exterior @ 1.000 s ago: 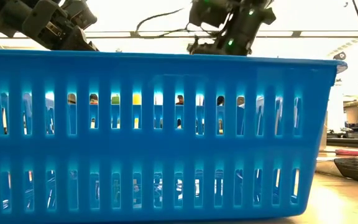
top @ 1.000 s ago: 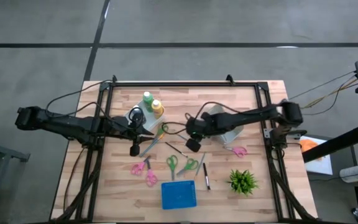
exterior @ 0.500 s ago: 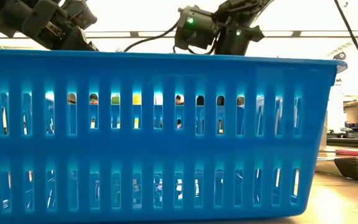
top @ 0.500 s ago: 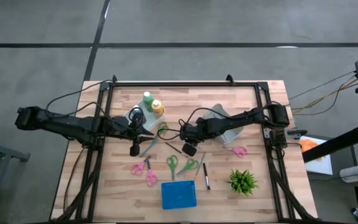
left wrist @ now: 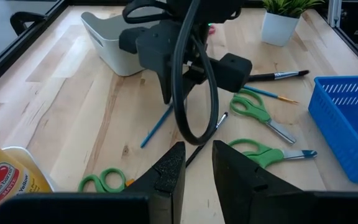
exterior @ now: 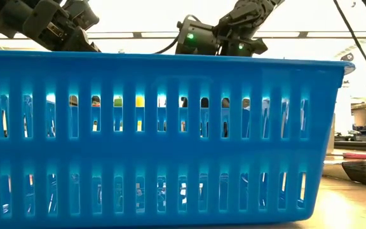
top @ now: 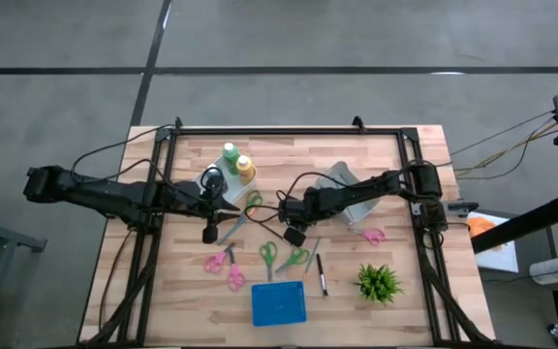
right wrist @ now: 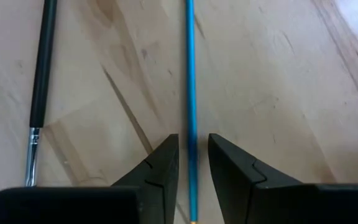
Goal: Pick & Place Paint Supplies
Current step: Put the blue paintbrush into the gray bin
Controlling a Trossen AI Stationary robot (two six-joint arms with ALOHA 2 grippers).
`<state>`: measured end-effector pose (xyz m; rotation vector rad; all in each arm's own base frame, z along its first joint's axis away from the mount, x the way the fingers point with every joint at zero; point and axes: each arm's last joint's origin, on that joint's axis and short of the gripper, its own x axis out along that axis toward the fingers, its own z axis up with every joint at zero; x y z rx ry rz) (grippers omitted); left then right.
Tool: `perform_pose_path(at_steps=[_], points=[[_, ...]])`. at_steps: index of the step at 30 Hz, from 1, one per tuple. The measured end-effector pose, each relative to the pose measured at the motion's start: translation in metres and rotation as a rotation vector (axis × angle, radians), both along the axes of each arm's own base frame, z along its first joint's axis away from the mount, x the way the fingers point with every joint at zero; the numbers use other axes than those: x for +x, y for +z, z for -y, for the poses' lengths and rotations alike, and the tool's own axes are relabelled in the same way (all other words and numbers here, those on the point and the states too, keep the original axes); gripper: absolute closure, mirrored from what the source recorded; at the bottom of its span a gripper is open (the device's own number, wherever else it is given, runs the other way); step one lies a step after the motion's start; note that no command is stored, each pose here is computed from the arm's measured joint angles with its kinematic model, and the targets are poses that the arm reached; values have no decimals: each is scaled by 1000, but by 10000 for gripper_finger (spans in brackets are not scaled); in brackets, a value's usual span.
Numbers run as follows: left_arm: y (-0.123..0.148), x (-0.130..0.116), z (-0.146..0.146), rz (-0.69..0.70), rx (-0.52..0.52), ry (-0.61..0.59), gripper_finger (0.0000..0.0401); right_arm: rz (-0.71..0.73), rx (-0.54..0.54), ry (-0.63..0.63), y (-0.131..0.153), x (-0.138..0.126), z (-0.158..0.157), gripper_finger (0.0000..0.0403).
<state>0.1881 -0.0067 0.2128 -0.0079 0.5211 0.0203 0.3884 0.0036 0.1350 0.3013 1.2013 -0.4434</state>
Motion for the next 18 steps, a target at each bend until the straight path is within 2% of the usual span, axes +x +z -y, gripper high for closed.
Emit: perform_pose_path(at_steps=[11,18], points=[[0,0,0,0,0,0,319,-4,3,1,0,0,0,322],[0,0,0,0,0,0,319,-8,3,5,-2,-1,0,387]])
